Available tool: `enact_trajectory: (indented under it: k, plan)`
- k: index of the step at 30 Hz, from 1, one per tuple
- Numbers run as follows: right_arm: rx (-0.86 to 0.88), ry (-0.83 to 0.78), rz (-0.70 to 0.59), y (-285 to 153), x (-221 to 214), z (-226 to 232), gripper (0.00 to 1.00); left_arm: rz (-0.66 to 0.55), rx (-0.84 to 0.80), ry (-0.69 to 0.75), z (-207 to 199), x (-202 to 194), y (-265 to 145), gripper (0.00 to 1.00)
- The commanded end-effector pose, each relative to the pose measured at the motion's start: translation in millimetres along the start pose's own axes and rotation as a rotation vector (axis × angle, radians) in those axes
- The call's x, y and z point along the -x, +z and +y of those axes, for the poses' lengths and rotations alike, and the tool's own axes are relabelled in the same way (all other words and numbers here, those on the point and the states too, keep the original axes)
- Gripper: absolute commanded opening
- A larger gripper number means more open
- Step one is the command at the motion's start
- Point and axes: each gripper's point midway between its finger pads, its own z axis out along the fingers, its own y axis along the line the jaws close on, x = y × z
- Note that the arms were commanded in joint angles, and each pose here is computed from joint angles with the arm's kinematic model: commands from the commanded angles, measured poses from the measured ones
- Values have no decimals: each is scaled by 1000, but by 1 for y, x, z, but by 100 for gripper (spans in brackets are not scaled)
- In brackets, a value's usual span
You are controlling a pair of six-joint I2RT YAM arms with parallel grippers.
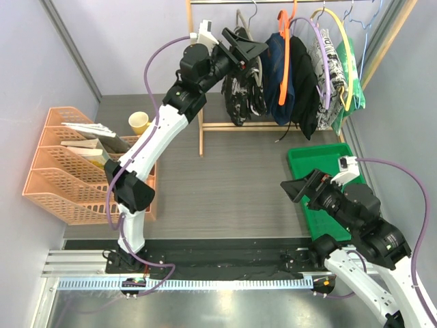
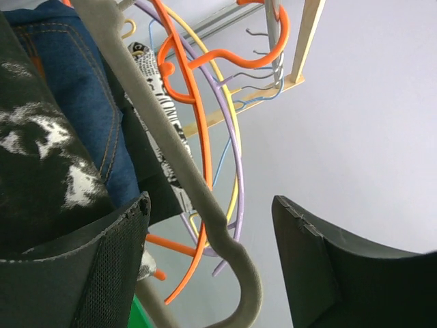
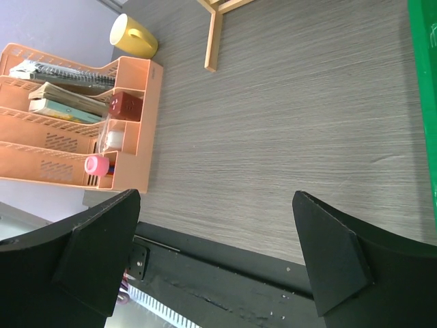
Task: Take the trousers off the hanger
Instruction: Grab a hanger with trousers on it with the left arm
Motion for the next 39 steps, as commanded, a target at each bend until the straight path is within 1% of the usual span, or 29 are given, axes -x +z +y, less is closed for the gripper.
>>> enact_trajectory:
  k: [1,6,8,11,13,19,21,25,27,28,30,32,36,39]
  plan:
    - [1,-5,-47,-10,12,3,99,-46,-158,-39,-53,20,-5,69]
    - [1,-1,-55,-14,13,2,100,-65,-166,-65,-42,26,4,58]
    - [-3,-2,-59,-15,14,1,100,-73,-183,-59,-46,31,5,57]
    - [0,-1,-61,-17,14,1,100,-64,-171,-66,-34,33,12,55]
    - [-1,0,-67,-18,15,1,100,-64,-172,-82,-30,35,16,52]
    - [-4,5,-75,-19,17,1,100,-100,-163,-106,-18,53,21,46]
    - [-6,6,-75,-19,17,1,100,-108,-162,-107,-16,55,22,40]
    - [-8,10,-71,-18,16,1,100,-113,-193,-101,-19,59,24,34]
    - [-8,11,-73,-18,17,1,100,-99,-202,-103,-15,58,27,30]
    - [-6,12,-73,-18,17,2,100,-97,-226,-103,-21,59,26,29]
    - [-5,12,-74,-19,18,2,100,-71,-226,-117,-14,56,29,26]
    - [-9,12,-76,-19,18,1,100,-61,-228,-125,-11,56,30,27]
    - [-10,15,-71,-18,17,2,100,-57,-234,-122,-11,55,30,37]
    - [-8,16,-66,-18,17,3,100,-64,-256,-129,-17,58,30,40]
